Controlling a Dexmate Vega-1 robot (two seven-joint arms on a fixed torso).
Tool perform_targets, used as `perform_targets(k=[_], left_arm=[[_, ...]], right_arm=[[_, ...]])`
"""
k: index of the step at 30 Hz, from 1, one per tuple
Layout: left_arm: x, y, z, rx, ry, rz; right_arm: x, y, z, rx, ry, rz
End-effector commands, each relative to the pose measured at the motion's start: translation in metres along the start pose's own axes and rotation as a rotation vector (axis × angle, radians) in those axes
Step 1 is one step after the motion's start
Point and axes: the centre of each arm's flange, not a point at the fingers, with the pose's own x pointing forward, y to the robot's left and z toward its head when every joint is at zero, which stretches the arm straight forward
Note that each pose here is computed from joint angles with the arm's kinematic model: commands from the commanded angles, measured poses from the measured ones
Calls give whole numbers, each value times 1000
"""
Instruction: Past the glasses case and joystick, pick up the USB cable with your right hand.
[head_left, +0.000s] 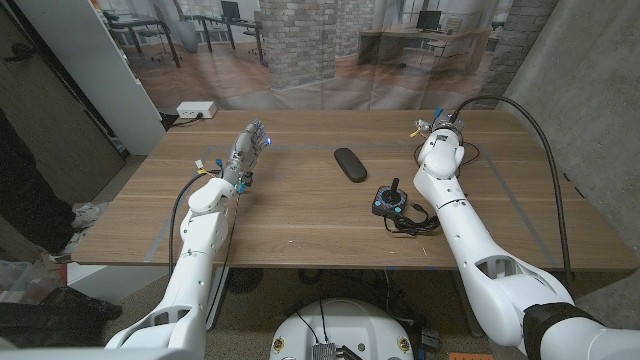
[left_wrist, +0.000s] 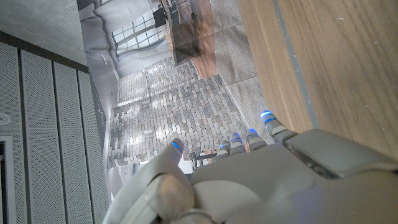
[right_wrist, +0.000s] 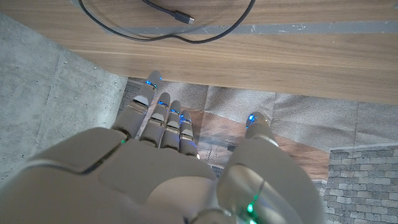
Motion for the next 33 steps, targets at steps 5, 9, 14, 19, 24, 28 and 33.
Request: perform_targets(k=[5, 9, 14, 19, 24, 28, 33], left_arm=[[0, -1, 1, 2, -6, -5], [0, -1, 2, 2, -8, -3], [0, -1, 2, 2, -11, -5], [-1, 0, 3, 2, -13, -3], [-2, 0, 3, 1, -14, -4], [-3, 0, 4, 2, -18, -1], [-4, 1, 5, 3, -19, 0]], right_arm=[[4, 7, 3, -6, -4, 31], [5, 7, 5, -14, -3, 29], [5, 8, 6, -16, 0, 34], [7, 10, 7, -16, 2, 42], [8, 13, 9, -23, 3, 51], [8, 15, 10, -29, 6, 59], [9, 16, 10, -36, 8, 64]])
